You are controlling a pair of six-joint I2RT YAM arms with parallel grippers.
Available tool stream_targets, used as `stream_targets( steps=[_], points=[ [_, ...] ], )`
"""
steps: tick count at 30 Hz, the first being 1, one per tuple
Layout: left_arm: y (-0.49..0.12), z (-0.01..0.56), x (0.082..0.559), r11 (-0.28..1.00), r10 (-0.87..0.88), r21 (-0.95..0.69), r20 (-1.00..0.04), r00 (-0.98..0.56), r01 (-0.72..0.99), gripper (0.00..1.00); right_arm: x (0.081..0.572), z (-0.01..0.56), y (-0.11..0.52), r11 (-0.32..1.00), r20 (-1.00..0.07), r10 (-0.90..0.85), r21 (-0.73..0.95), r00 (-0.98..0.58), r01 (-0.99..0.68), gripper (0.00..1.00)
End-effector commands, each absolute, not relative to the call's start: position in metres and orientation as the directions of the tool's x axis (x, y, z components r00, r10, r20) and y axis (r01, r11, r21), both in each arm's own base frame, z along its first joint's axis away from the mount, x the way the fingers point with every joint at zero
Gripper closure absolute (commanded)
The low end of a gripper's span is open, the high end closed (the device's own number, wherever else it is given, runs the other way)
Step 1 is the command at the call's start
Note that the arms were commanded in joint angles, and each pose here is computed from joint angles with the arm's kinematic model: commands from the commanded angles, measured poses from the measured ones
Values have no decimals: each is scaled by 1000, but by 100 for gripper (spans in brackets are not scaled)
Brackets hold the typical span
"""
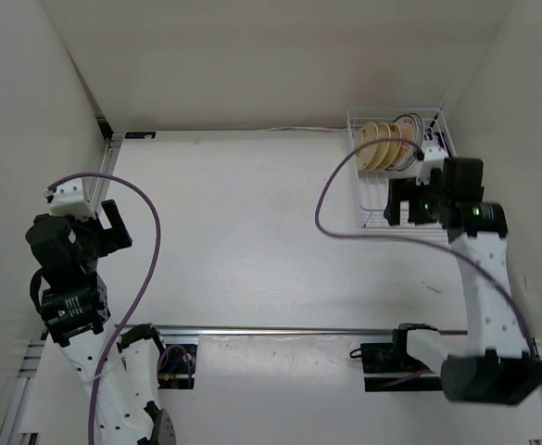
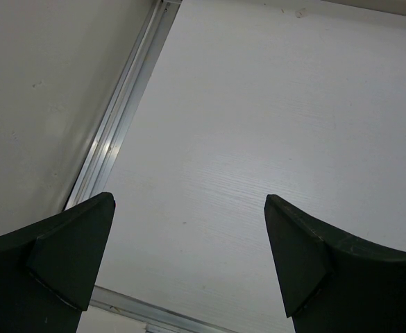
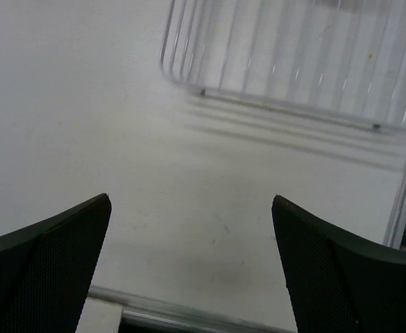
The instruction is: Unload the plates from the dish rack
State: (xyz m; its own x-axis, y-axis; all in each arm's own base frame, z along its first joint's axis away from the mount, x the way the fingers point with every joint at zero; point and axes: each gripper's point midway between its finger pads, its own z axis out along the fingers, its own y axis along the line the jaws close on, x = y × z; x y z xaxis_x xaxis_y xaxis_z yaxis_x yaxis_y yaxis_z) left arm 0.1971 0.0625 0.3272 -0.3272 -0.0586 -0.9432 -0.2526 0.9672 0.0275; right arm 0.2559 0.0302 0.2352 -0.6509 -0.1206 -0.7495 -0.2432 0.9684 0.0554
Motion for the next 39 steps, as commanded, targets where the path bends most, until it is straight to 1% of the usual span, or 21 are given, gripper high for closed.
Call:
stream_targets(
  steps=[1, 3, 4, 6, 7, 8, 11, 12, 15, 18, 20, 22, 23, 24, 28, 35, 39],
  points=[
    [65, 330, 202, 967, -60, 26, -944, -323, -255, 0, 327, 262, 15, 985, -756, -99, 17, -647, -170, 0],
    [65, 330, 202, 967, -60, 26, -944, -323, -255, 0, 354, 275, 11, 988, -745, -99, 6, -660, -154, 0],
    [66, 332, 203, 967, -59, 26, -945, -322, -255, 0, 377, 292, 10, 988, -747, -99, 5, -658, -154, 0],
    [66, 332, 203, 967, -49, 36, -945, -325, -251, 0, 398, 306, 13, 980, -758, -141, -13, -637, -200, 0],
    [67, 334, 205, 967, -49, 36, -944, -326, -251, 0, 410, 335, 14, 976, -800, -150, -27, -581, -215, 0],
    [67, 334, 204, 968, -41, 45, -944, -328, -248, 0, 427, 325, 16, 974, -783, -150, -14, -603, -224, 0],
    [67, 330, 209, 971, -48, 37, -937, -346, -237, 0, 461, 332, 18, 977, -804, -122, 7, -582, -214, 0],
    [68, 327, 211, 971, -52, 36, -933, -355, -236, 0, 468, 329, 21, 979, -805, -90, 38, -587, -202, 0],
    [66, 325, 219, 977, -57, 24, -929, -366, -214, 0, 492, 310, 23, 978, -798, -69, 66, -599, -200, 0],
    [67, 316, 228, 981, -70, 9, -916, -394, -195, 0, 513, 293, 30, 972, -791, -74, 78, -608, -219, 7],
    [68, 309, 234, 983, -71, 7, -905, -419, -182, 0, 529, 275, 27, 973, -781, -91, 61, -618, -222, 13],
    [70, 299, 245, 985, -87, -9, -886, -455, -171, 0, 545, 267, 26, 975, -792, -92, 51, -603, -216, 21],
    [70, 301, 251, 987, -86, -14, -887, -454, -160, 0, 550, 265, 25, 975, -798, -92, 49, -596, -216, 23],
    [71, 291, 258, 988, -100, -29, -869, -485, -152, 0, 556, 271, 25, 975, -818, -92, 41, -567, -218, 24],
    [76, 287, 279, 989, -122, -57, -851, -511, -140, 0, 573, 240, 23, 977, -801, -92, 41, -592, -208, 24],
    [82, 279, 303, 986, -155, -96, -826, -543, -136, 0, 589, 213, 24, 979, -787, -107, 24, -608, -204, 24],
    [80, 276, 307, 986, -159, -110, -819, -552, -122, 0, 595, 191, 22, 980, -767, -107, 24, -632, -195, 31]
  ],
)
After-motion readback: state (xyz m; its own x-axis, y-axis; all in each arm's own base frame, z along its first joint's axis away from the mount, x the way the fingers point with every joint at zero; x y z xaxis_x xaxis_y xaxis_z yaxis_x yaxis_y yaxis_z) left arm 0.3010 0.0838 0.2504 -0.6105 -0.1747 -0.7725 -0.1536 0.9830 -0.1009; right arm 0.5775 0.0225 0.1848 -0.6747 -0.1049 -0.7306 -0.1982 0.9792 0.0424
